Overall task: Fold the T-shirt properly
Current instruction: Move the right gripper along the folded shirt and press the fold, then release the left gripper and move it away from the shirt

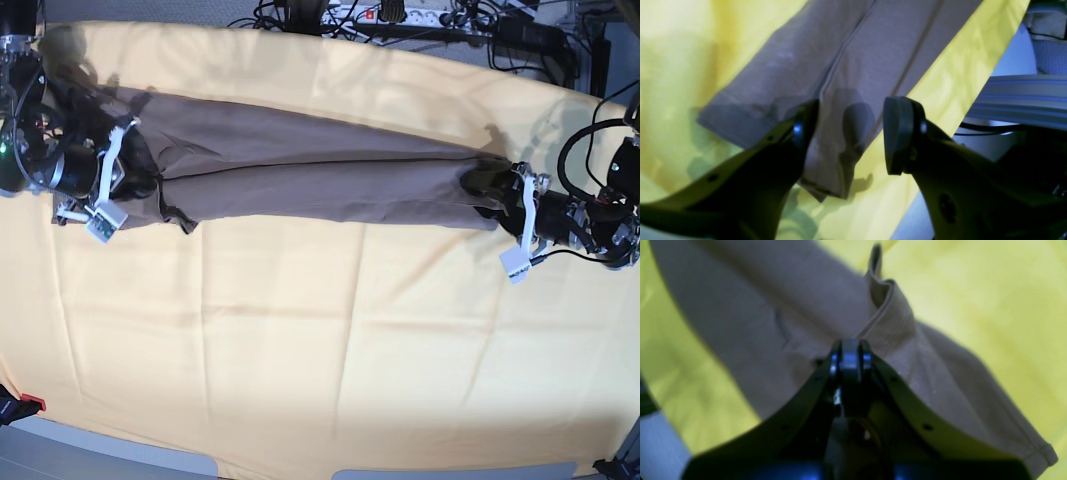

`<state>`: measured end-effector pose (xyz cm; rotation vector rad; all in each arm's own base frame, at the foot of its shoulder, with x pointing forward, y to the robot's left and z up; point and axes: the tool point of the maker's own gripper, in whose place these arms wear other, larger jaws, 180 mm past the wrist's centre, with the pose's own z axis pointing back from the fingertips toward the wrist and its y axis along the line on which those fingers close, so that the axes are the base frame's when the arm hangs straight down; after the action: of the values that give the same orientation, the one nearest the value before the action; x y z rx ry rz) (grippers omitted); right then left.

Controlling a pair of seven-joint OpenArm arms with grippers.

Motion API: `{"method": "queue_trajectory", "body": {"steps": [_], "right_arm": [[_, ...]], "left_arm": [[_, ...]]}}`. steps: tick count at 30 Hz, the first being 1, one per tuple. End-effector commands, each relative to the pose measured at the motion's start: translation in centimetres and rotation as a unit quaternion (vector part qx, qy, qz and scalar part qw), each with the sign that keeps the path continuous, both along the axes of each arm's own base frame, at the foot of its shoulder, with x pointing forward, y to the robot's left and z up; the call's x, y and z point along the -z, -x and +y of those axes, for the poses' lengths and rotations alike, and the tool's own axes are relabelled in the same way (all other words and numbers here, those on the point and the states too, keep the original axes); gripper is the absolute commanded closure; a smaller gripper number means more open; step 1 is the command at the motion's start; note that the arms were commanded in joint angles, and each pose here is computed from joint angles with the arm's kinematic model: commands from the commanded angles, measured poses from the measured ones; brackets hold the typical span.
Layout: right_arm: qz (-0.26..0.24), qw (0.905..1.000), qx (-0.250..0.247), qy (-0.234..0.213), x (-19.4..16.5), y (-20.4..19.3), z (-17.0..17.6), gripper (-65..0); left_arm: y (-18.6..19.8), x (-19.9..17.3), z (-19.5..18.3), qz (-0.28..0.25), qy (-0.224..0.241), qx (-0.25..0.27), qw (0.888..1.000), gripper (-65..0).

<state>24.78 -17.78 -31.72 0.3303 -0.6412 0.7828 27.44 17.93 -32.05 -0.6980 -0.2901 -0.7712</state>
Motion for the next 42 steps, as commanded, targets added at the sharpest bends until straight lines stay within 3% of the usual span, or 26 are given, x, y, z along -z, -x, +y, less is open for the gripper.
{"method": "queue_trajectory", "body": {"steps": [1,12,22,28,33,38,42], "right_arm": [[-0.019,0.9998,-0.012,0.001,-1.3,-0.1,0.1,0.0],[0.058,0.994,-0.038,0.085,0.9,4.9,-1.3,0.0],[0.07,0.9832,-0.044,0.163,0.1,4.9,-5.3,0.0],[0.102,0.9787,-0.05,0.171,1.1,6.8,-5.8,0.0],[0.114,0.9716,-0.042,0.203,2.2,7.7,-7.2,0.0],[0.115,0.974,-0.044,0.19,2.1,7.8,-6.7,0.0],[0.108,0.9766,-0.054,0.178,1.5,7.7,-5.8,-24.1]], "left_arm": [[-1.0,-1.4,0.3,-0.02,0.007,-0.005,1.0,-31.2],[-1.0,-1.4,0.3,-0.02,0.007,-0.005,1.0,-31.2],[-1.2,-1.1,1.1,-0.028,-0.02,-0.001,0.999,-31.2],[-1.2,-1.2,1.9,-0.03,-0.031,-0.004,0.999,-31.2],[-2.6,-2.7,2.7,-0.053,-0.04,-0.009,0.998,-31.2],[-4.6,-5.1,3.5,-0.091,-0.048,-0.015,0.995,-31.2],[-5.8,-7.1,4.7,-0.117,-0.061,-0.024,0.991,-31.2]]}}
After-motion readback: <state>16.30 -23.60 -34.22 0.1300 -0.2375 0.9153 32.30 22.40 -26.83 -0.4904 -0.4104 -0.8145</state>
